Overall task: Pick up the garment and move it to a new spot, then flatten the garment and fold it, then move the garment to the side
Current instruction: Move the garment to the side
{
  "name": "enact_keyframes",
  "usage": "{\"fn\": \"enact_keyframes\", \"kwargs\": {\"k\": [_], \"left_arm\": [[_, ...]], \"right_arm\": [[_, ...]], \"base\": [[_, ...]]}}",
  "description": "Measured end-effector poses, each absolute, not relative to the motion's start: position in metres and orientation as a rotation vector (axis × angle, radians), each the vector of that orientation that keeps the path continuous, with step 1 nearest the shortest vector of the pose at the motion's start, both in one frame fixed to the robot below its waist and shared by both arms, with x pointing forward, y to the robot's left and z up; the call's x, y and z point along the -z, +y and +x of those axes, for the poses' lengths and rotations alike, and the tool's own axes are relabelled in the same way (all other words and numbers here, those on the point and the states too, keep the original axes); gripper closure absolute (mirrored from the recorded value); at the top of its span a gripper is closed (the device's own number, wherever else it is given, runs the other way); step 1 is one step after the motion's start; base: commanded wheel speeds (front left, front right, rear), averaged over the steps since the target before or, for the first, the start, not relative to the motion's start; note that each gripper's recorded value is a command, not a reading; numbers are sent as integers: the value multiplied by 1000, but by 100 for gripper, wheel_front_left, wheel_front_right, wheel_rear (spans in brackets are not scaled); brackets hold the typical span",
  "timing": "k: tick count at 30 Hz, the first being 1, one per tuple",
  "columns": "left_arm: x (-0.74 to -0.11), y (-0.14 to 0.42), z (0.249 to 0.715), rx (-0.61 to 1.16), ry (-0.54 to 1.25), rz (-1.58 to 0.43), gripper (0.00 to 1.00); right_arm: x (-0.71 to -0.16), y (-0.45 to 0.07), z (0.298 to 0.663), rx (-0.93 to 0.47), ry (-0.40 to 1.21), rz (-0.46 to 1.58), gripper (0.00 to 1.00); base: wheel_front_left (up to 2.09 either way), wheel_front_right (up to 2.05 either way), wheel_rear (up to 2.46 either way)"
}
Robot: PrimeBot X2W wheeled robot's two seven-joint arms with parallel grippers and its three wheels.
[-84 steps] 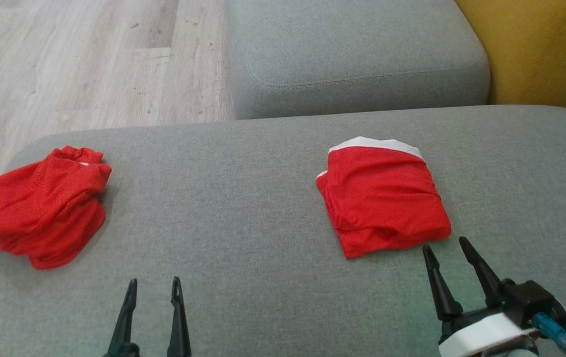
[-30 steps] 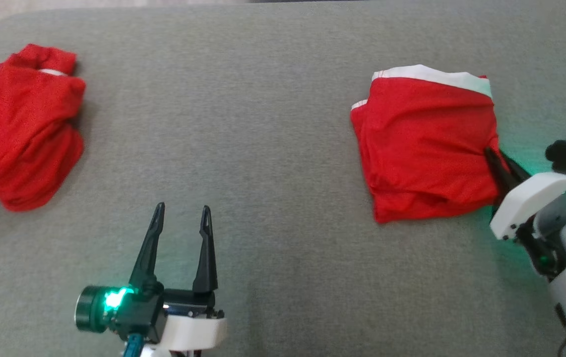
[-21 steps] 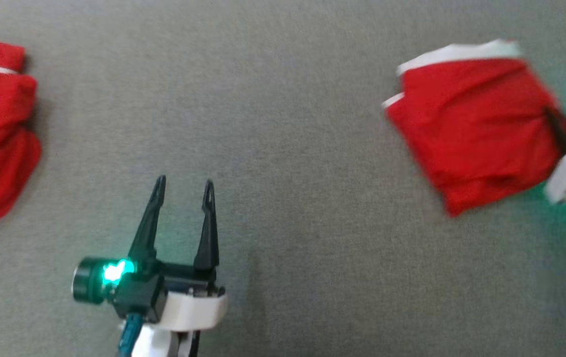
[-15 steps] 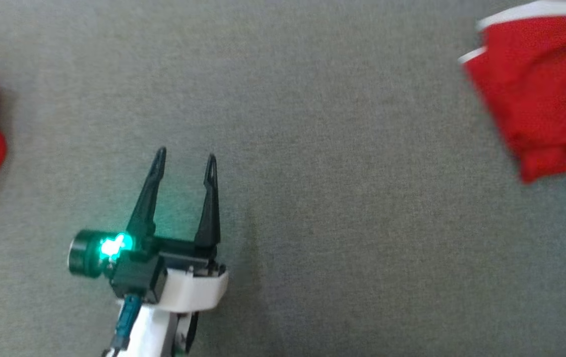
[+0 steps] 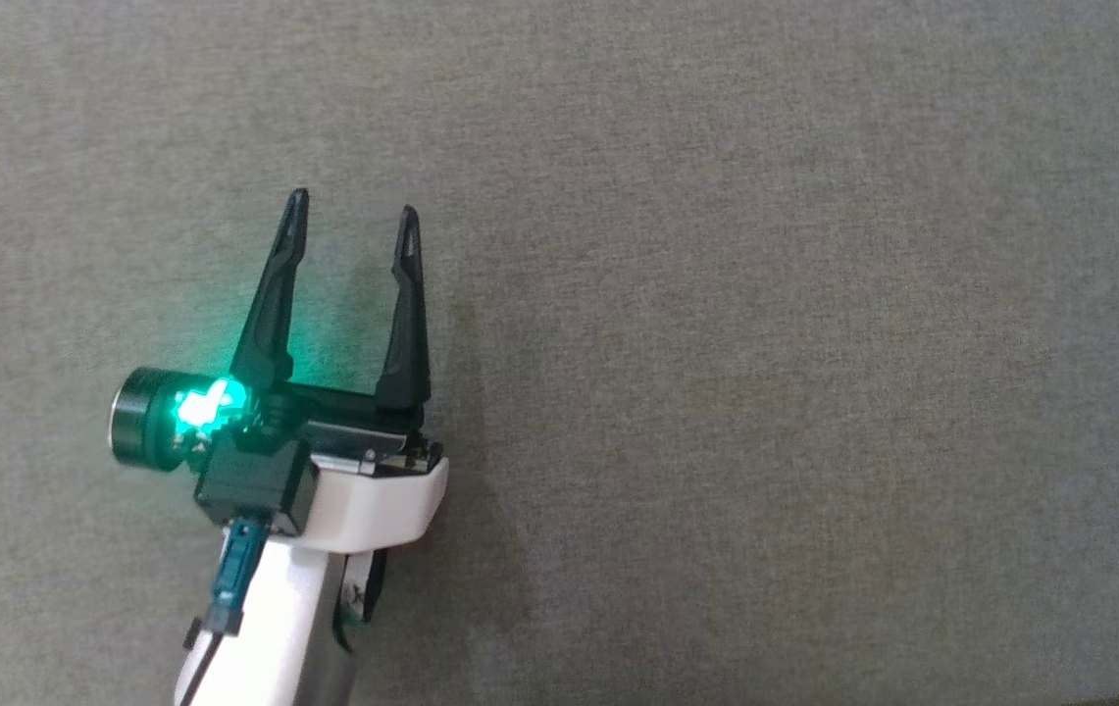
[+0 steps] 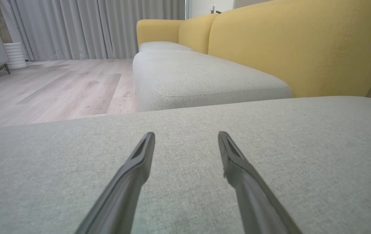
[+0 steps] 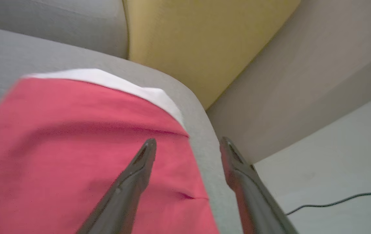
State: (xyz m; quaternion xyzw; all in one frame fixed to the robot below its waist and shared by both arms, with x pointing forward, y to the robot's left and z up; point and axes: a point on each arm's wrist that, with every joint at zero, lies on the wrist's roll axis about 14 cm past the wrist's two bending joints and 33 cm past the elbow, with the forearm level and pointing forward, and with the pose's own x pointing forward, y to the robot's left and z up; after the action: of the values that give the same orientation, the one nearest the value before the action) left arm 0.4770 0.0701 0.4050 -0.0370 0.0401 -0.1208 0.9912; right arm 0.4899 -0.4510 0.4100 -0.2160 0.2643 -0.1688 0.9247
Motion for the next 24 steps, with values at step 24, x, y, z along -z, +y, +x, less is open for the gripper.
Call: {"fn": "enact_keyframes", "kwargs": {"k": [24], "left_arm": [[-473,130,377,66,29,-55,0]], "right_arm": [[-427,-122,410,-288,200,92,0]], "base": [[0,0,0]]}}
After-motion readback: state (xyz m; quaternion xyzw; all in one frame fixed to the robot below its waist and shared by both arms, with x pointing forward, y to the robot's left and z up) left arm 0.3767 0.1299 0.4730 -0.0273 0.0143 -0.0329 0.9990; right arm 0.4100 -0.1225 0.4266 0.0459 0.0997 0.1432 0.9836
